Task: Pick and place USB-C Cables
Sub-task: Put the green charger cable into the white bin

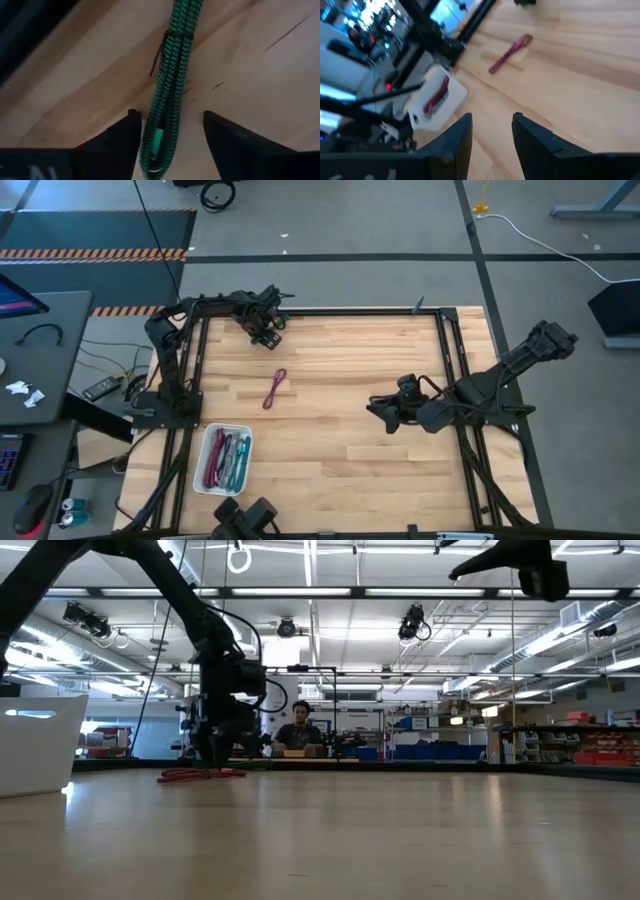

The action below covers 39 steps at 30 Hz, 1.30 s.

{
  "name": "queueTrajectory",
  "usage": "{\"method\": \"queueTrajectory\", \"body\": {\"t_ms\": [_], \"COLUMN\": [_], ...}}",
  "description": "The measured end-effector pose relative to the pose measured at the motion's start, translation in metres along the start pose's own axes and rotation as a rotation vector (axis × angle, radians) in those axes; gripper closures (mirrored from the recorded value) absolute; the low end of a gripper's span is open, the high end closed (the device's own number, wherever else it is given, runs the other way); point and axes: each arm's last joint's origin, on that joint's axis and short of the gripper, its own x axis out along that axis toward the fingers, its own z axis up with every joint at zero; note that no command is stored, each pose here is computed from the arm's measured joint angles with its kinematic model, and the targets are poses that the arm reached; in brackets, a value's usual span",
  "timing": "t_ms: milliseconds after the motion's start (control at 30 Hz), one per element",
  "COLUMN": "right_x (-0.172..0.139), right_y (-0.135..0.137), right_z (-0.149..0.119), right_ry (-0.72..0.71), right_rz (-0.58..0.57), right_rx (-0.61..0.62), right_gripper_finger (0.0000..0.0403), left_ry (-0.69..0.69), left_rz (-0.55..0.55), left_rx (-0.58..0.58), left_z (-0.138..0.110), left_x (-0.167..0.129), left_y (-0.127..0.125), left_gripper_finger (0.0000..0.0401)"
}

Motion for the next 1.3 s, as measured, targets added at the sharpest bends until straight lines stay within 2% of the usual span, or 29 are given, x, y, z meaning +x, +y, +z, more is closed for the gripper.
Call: {"method": "queueTrajectory", "body": {"t_ms": [100, 200, 333, 400, 433, 500, 600, 700, 833, 967, 1133, 1300], "right_x": [0.002, 0.004, 0.007, 0.008, 0.009, 0.012, 0.016, 0.022, 0.03, 0.036, 0.041, 0.044], "right_y": [0.001, 0.001, 0.0, -0.001, -0.002, -0.004, -0.007, -0.013, -0.022, -0.03, -0.036, -0.041], "right_z": [0.004, 0.007, 0.011, 0.013, 0.014, 0.017, 0.023, 0.031, 0.04, 0.049, 0.06, 0.067], "right_ry": [-0.037, -0.051, -0.064, -0.07, -0.074, -0.084, -0.096, -0.065, 0.05, 0.117, 0.152, 0.19], "right_rz": [0.004, 0.002, -0.008, -0.019, -0.026, -0.042, -0.074, -0.101, -0.095, -0.087, -0.067, -0.031], "right_rx": [0.017, 0.022, 0.004, -0.033, -0.057, -0.112, -0.219, -0.31, -0.401, -0.513, -0.652, -0.737], "right_gripper_finger": [0.0259, 0.0259, 0.0259, 0.0259, 0.0259, 0.0259, 0.0259, 0.0259, 0.0259, 0.0259, 0.0259, 0.0259], "left_ry": [0.002, 0.004, 0.031, 0.086, 0.119, 0.151, 0.051, -0.03, -0.171, -0.194, -0.087, 0.091], "left_rz": [0.009, -0.025, -0.069, -0.074, -0.073, -0.065, -0.061, -0.086, -0.195, -0.337, -0.432, -0.455], "left_rx": [0.02, 0.05, 0.055, 0.061, 0.068, 0.071, 0.051, -0.001, -0.094, -0.222, -0.381, -0.479], "left_z": [0.001, 0.001, -0.002, -0.007, -0.012, -0.019, -0.023, -0.039, -0.075, -0.127, -0.197, -0.267], "left_x": [0.002, 0.003, 0.003, 0.0, -0.003, -0.012, -0.05, -0.092, -0.155, -0.199, -0.227, -0.239], "left_y": [0.0, 0.0, -0.001, -0.004, -0.006, -0.013, -0.027, -0.049, -0.086, -0.121, -0.156, -0.181], "left_gripper_finger": [0.0204, 0.0243, 0.0322, 0.0369, 0.038, 0.0382, 0.0381, 0.0382, 0.0381, 0.0375, 0.0381, 0.0375]}}
